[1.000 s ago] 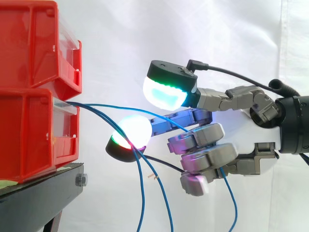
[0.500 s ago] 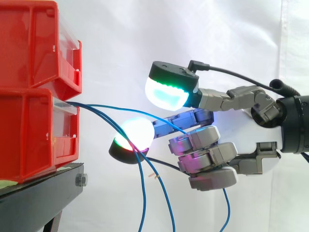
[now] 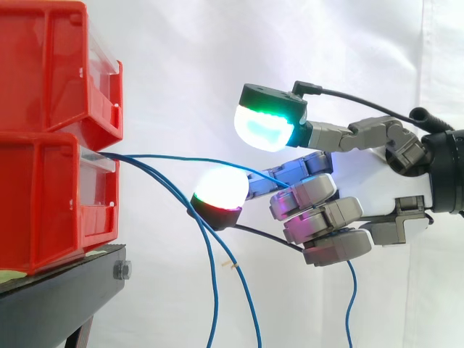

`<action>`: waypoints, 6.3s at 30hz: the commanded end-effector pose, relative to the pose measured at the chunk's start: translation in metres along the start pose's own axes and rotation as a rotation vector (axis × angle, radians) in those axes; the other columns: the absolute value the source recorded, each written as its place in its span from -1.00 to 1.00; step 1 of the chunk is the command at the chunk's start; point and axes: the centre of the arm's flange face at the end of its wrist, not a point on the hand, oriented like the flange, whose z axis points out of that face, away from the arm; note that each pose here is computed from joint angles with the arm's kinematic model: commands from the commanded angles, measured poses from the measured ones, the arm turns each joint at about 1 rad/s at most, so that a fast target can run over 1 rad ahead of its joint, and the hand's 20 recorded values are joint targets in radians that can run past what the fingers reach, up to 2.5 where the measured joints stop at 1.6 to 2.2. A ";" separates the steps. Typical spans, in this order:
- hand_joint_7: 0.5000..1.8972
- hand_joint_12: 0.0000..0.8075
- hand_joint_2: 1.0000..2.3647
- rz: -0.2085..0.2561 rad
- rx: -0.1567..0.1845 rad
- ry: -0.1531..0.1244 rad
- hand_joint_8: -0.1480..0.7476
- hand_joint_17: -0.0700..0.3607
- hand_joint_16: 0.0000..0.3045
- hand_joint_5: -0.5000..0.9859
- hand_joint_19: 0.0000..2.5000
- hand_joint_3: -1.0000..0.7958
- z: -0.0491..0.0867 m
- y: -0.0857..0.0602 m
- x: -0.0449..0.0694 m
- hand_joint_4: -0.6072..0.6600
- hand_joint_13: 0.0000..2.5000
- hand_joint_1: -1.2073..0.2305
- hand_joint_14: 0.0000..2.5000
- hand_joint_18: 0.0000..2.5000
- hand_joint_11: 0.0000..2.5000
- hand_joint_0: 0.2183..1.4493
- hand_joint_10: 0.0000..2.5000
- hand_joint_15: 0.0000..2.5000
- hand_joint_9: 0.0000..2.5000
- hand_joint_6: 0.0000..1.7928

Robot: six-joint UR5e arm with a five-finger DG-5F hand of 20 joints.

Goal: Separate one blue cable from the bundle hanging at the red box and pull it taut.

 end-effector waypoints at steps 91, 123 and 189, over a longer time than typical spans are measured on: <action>-0.16 -0.17 -0.99 -0.011 0.073 -0.001 0.02 -0.26 -0.74 -0.55 0.37 -0.06 -0.010 -0.006 0.007 -0.09 -0.40 -0.31 1.00 0.03 -0.18 -0.30 1.00 0.04 -0.62 0.07; 0.29 -0.22 -1.00 0.042 0.080 0.031 -0.08 -0.36 -0.80 -0.61 0.54 -0.42 -0.011 -0.006 0.011 -0.28 -0.47 -0.29 1.00 -0.07 -0.17 -0.03 1.00 0.03 -0.65 0.09; 0.34 -0.20 -0.99 0.032 0.084 0.025 -0.04 -0.35 -0.79 -0.59 0.57 -0.34 -0.013 -0.015 0.009 -0.27 -0.43 -0.34 1.00 -0.03 -0.18 -0.04 1.00 0.02 -0.55 0.09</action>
